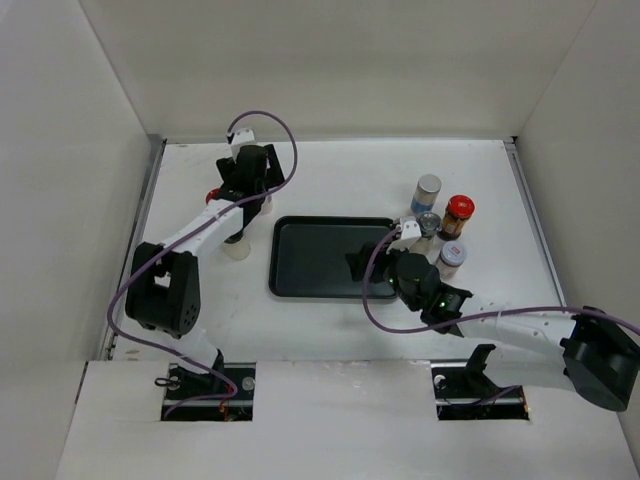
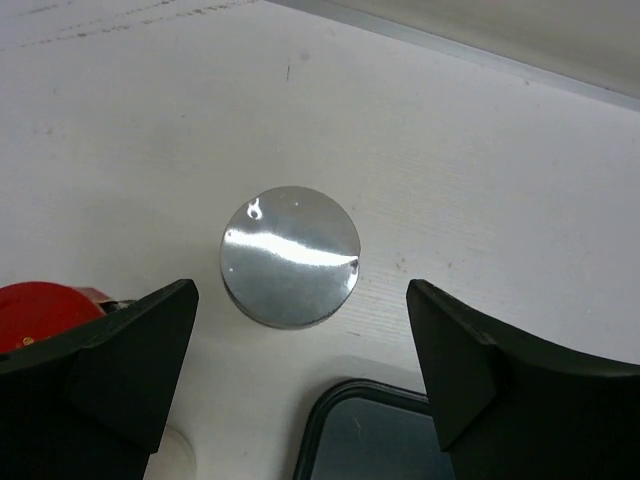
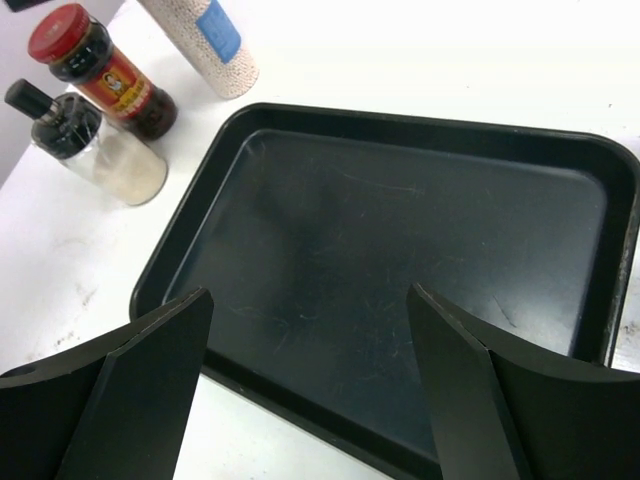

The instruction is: Organize the condiment bottles

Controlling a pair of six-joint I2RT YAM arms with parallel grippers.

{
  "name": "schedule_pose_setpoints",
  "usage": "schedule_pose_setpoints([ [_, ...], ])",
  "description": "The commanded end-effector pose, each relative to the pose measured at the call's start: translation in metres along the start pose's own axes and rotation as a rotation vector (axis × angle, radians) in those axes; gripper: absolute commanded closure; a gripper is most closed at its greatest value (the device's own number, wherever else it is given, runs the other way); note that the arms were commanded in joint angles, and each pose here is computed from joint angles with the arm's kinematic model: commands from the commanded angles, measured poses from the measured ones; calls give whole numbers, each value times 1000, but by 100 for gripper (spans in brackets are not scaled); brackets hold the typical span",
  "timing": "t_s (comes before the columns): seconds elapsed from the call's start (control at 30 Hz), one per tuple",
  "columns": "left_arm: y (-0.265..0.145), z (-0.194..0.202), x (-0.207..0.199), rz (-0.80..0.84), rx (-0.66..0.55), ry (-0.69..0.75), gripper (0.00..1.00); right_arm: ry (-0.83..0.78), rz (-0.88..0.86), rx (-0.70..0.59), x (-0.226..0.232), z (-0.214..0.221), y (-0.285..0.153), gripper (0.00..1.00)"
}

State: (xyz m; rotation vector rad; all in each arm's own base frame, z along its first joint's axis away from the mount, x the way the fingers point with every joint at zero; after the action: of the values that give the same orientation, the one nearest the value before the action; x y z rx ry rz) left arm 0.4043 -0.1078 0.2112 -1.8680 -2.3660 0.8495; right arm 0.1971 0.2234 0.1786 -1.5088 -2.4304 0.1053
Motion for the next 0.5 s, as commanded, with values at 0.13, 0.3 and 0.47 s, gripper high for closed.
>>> schedule_pose_setpoints([
  [0.13,25,-15,-7,-51,-70,29,18,38,-33,-73,4,-12,-2,14],
  [0.3,30,-14,-10,-46,-80,24,38,43,-24,-76,2,-12,-2,14],
  [0.47,-13,-46,-26,60,-219,-23,56,49,-20,-83,0,-12,-2,14],
])
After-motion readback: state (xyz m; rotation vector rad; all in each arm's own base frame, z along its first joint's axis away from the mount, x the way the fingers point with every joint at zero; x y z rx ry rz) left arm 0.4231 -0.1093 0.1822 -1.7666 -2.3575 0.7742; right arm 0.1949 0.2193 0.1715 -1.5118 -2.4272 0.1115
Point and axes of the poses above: each gripper's point midway between its finger pads, its own y axis out along the fingers, its own x axis along the line the jaws close on, z = x × y, the point moved 8 cm from there along -y, back along the fingers, and after that the axes turned 10 degrees about -y, right-handed, at the moved point
